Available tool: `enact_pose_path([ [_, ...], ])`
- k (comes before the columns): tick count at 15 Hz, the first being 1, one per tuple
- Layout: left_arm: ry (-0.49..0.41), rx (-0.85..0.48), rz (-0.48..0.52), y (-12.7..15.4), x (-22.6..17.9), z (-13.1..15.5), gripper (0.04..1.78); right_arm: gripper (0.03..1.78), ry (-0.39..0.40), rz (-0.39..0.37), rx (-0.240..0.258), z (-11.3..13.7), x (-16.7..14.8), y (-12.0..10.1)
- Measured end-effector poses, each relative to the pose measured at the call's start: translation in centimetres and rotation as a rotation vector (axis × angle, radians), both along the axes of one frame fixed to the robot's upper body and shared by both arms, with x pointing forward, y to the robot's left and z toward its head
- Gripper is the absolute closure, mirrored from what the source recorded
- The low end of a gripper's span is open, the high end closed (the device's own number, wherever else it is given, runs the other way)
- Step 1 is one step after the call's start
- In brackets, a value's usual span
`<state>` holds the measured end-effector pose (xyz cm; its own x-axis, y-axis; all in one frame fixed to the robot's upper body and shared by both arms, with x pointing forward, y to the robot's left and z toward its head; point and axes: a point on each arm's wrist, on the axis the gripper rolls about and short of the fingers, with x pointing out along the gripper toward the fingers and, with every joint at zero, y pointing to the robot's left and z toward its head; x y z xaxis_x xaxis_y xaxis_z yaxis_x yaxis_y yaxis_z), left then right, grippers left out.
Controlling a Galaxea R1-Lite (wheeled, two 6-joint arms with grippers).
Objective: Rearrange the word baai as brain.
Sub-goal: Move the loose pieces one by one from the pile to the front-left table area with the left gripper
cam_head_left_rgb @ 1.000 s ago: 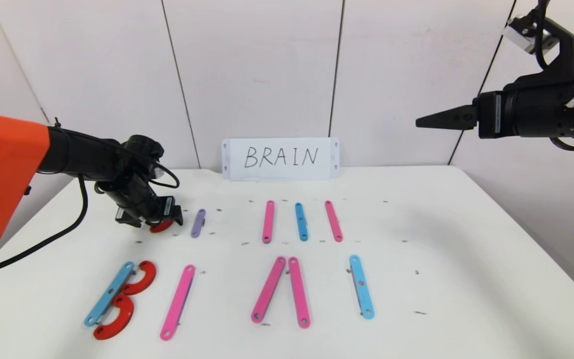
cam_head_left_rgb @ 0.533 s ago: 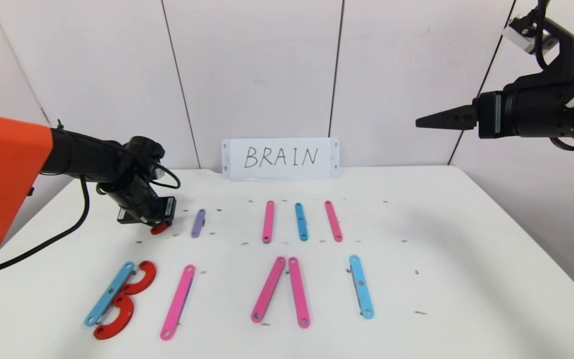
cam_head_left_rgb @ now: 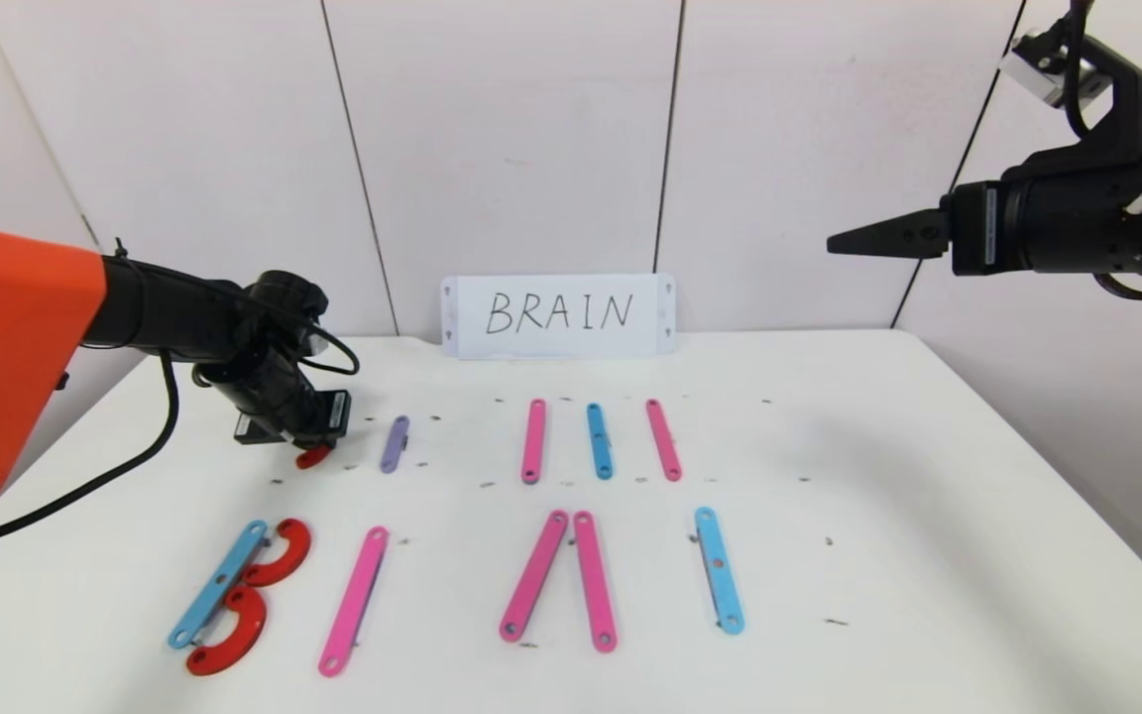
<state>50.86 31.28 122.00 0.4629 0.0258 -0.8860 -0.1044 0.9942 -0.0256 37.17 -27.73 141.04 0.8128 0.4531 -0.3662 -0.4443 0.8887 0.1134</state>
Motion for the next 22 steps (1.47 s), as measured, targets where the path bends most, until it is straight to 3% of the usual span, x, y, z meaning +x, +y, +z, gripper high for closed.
enact_pose_path([
  [4,-0.009,-0.001,0.001,0.0,-0.3,0.7,1.52,0.07,0.001,0.001,0.0,0.0,0.0,0.0],
  [13,-0.084,-0.006,-0.049,-1.4,-3.1,5.8,1.52,0.07,-0.002,0.003,0.0,0.1,-0.2,0.0],
  [18,-0.035,-0.015,-0.23,-4.4,-6.6,8.6,1.52,0.07,-0.008,0.003,0.001,0.2,-0.3,0.0],
  [22,0.033,-0.001,-0.379,-7.4,-9.0,9.3,1.52,0.07,-0.012,0.003,0.002,0.3,-0.5,0.0],
])
